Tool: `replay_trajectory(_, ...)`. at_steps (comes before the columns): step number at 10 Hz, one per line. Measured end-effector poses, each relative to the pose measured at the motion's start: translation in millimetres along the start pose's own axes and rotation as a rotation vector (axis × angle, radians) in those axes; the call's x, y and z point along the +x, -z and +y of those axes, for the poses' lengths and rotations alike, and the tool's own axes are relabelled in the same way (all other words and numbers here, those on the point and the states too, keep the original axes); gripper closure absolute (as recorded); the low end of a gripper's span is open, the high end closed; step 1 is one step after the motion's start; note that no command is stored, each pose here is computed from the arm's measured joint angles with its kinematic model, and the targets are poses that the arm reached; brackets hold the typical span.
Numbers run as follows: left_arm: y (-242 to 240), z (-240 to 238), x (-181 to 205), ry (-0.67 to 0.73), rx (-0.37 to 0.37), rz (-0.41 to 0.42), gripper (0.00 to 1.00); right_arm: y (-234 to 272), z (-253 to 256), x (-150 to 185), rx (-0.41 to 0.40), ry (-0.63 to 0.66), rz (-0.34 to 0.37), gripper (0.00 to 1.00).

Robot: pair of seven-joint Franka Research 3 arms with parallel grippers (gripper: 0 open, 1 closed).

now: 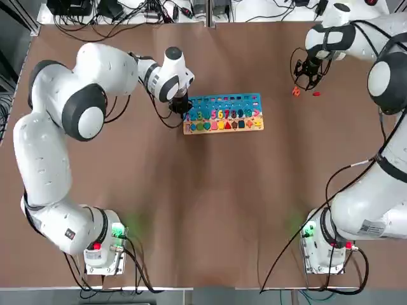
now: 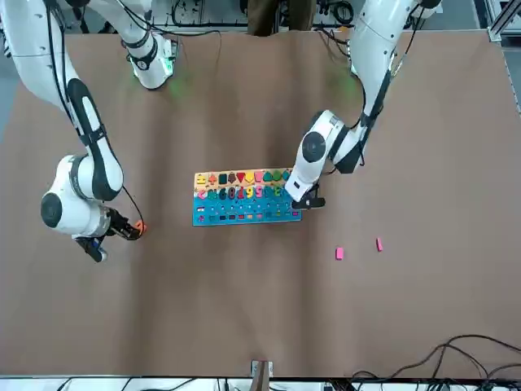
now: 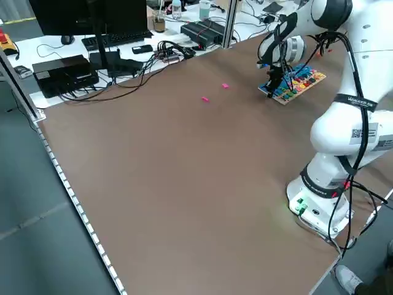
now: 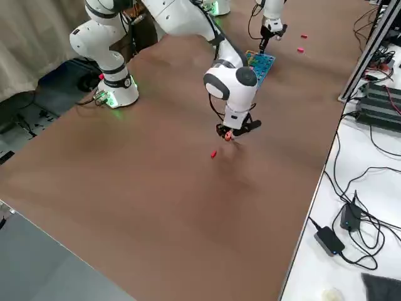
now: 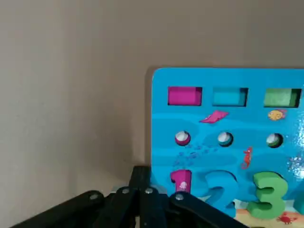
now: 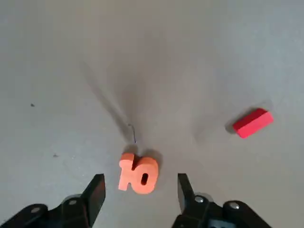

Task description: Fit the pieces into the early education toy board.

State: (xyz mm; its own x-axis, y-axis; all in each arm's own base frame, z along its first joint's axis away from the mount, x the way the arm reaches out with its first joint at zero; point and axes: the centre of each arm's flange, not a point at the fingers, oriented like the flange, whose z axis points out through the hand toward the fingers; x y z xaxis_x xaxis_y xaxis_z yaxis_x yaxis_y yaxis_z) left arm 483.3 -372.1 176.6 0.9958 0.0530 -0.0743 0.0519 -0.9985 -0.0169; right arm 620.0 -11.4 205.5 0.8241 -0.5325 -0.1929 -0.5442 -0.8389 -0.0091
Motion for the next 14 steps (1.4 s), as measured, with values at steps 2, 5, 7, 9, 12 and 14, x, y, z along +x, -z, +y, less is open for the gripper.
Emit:
replay_trajectory(2,24.4,-5.0,15.3,-0.020,0.020,-0.025,0.97,-0.5,-3.7,-2.4,-0.002,0.004,-0.002,0.29)
replay_trajectory(5,119.7,-78.9,66.0,-0.067,0.019,0.000,0.96,-0.4,-8.0,-4.8,-0.002,0.004,-0.001,0.29)
replay_trajectory(7,174.4,-130.0,94.1,-0.063,0.017,0.016,0.86,-0.6,-9.4,-5.7,0.005,-0.007,-0.005,0.27)
replay_trajectory(9,211.1,-164.2,114.1,-0.061,0.018,0.019,0.84,-0.6,-9.3,-5.6,0.014,-0.018,-0.009,0.27)
replay_trajectory(12,262.6,-223.9,136.7,-0.033,0.008,0.054,0.64,-1.1,-5.5,-3.7,0.021,-0.035,-0.014,0.27)
replay_trajectory(14,297.4,-272.2,147.0,-0.015,0.035,0.100,0.40,-2.6,-4.7,-4.1,0.043,-0.060,-0.029,0.27)
